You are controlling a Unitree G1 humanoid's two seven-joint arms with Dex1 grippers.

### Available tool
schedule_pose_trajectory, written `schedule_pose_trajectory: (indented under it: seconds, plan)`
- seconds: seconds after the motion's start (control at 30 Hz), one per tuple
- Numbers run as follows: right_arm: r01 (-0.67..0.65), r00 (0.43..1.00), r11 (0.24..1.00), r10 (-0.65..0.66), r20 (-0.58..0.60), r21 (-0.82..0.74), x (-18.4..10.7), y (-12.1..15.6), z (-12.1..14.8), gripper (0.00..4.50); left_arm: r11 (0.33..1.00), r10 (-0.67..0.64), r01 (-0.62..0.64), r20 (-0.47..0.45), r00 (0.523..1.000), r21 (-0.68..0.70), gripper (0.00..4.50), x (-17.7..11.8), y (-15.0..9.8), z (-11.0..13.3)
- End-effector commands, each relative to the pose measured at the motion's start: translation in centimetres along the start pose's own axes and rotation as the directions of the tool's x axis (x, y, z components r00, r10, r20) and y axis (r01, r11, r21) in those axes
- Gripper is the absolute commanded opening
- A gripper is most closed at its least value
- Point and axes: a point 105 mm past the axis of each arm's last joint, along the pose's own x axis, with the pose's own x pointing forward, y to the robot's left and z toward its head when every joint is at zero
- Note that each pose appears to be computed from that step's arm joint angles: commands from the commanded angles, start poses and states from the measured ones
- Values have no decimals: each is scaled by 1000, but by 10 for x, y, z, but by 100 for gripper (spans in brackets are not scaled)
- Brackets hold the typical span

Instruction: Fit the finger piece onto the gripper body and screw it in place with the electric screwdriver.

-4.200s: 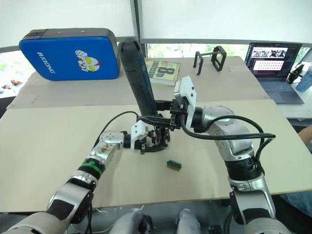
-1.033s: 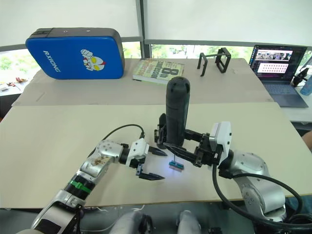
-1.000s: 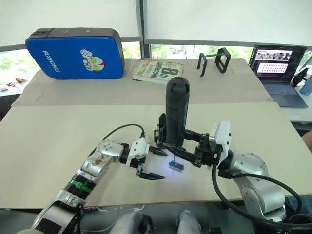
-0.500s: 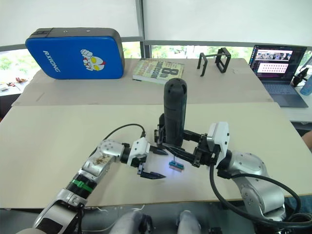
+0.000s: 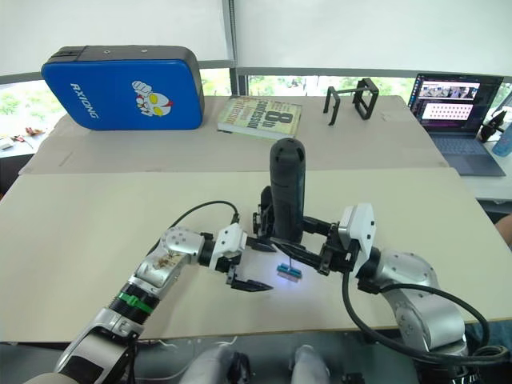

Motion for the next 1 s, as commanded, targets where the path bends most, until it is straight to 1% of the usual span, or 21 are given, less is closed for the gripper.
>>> schedule_pose_trajectory:
  seconds: [0.03,0.23,0.4,0.73,1.0]
  plan:
    - [-5,998,999,7,55,-43,1,1,12,190,999,5,-5,18,1000,45,450,0,4,9]
    - [-2,999,999,4,50,-37,2,0,9,190,999,5,-6,18,1000,48,450,0,4,9]
    - [3,999,999,-1,49,-42,-1,-7,8,190,999,6,-7,20,1000,49,450,1,5,9]
    - [-3,999,999,5,39,-36,-3,-7,6,190,999,9,-10,21,1000,52,450,1,5,9]
    - [-8,1000,998,9,21,-66,-6,-7,6,190,998,11,-12,22,1000,55,450,1,6,9]
